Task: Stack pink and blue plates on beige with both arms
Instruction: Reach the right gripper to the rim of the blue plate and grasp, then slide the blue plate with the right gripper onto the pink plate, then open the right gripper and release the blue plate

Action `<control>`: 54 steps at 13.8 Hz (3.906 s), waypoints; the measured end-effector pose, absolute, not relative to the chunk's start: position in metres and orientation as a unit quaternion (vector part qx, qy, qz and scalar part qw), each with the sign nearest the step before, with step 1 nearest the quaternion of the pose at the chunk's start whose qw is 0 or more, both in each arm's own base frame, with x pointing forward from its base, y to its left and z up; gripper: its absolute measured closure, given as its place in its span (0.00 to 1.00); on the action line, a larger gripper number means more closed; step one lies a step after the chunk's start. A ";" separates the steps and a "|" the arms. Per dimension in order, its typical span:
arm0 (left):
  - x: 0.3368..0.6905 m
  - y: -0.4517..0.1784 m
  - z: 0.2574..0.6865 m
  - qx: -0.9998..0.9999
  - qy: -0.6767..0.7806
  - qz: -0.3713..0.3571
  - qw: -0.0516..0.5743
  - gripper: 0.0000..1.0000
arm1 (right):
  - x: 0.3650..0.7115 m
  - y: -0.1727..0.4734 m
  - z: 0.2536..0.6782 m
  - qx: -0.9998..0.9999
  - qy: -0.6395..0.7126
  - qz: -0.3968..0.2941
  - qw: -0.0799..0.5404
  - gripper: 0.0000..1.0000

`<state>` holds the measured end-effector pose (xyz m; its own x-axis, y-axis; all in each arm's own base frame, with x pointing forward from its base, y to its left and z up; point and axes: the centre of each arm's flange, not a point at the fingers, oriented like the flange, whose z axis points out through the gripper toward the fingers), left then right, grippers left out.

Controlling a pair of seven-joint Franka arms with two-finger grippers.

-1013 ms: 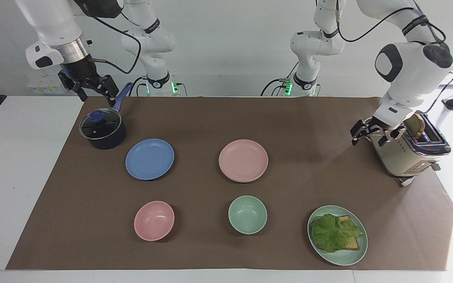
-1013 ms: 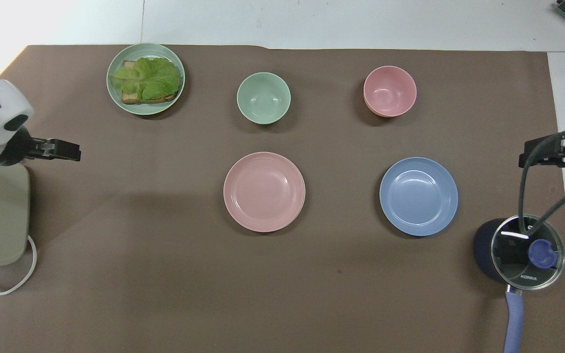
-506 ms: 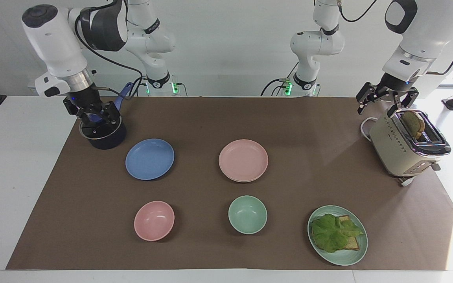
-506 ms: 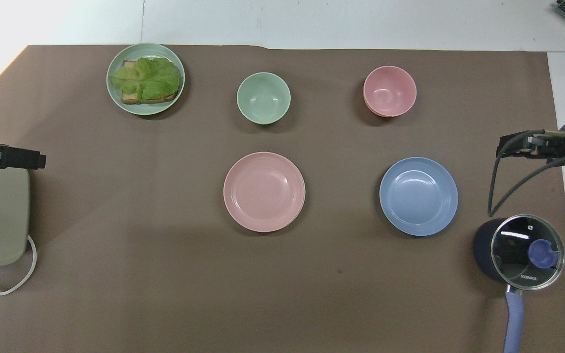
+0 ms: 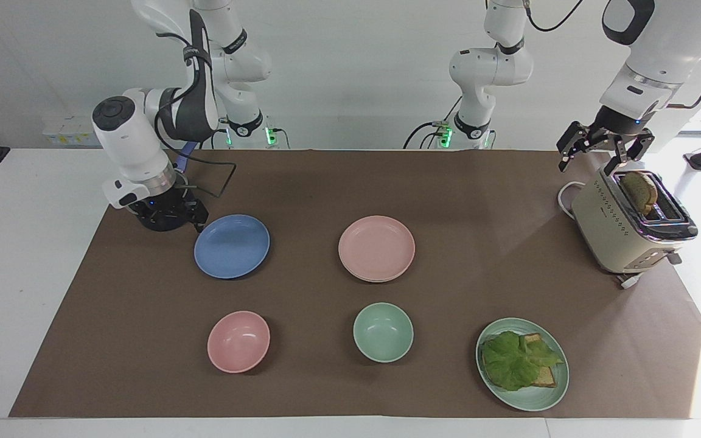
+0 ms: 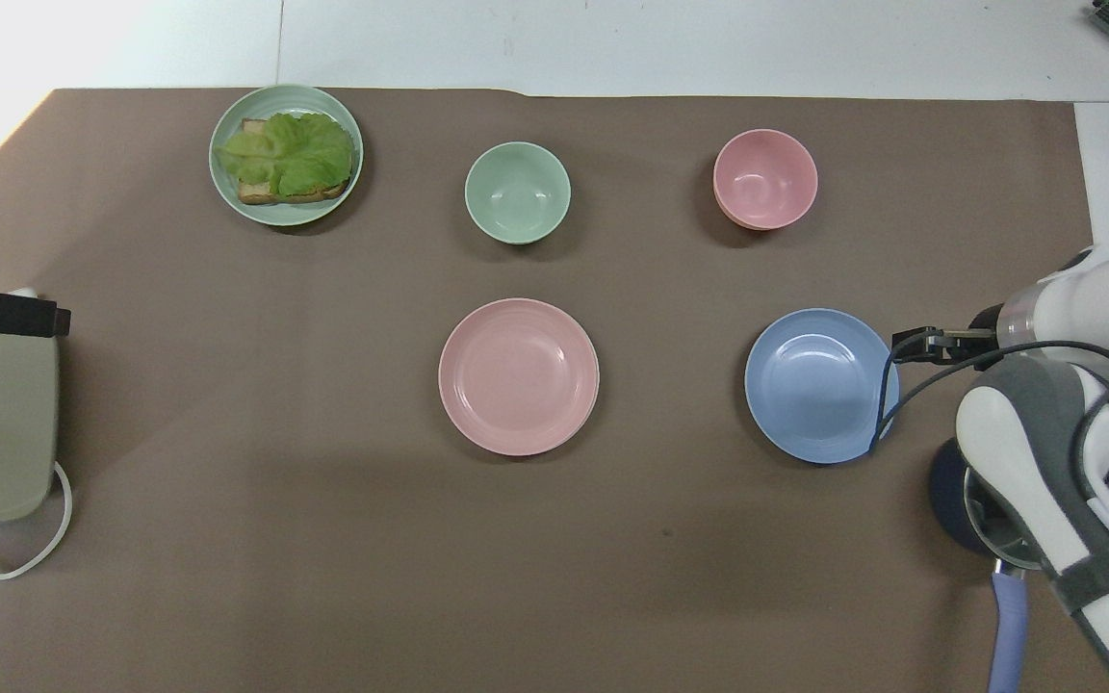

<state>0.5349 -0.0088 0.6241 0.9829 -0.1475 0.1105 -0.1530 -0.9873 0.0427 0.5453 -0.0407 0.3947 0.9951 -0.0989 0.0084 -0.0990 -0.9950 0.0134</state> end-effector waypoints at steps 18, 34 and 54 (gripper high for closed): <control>0.535 -0.010 0.624 0.995 -0.076 0.053 0.026 0.00 | 0.534 -0.042 0.302 0.998 -0.050 -0.027 0.007 0.80; 0.535 -0.010 0.624 0.995 -0.076 0.053 0.026 0.00 | 0.558 0.137 0.469 0.997 -0.032 0.042 -0.065 0.96; 0.535 -0.010 0.624 0.995 -0.076 0.053 0.026 0.00 | 0.529 0.299 0.345 0.991 -0.055 -0.029 -0.119 0.96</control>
<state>0.5347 -0.0096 0.6239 0.9828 -0.1491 0.1089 -0.1545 -0.9871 0.0428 0.5289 0.2989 0.3446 0.9922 -0.1022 -0.0711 -0.1161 -0.9655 -0.2331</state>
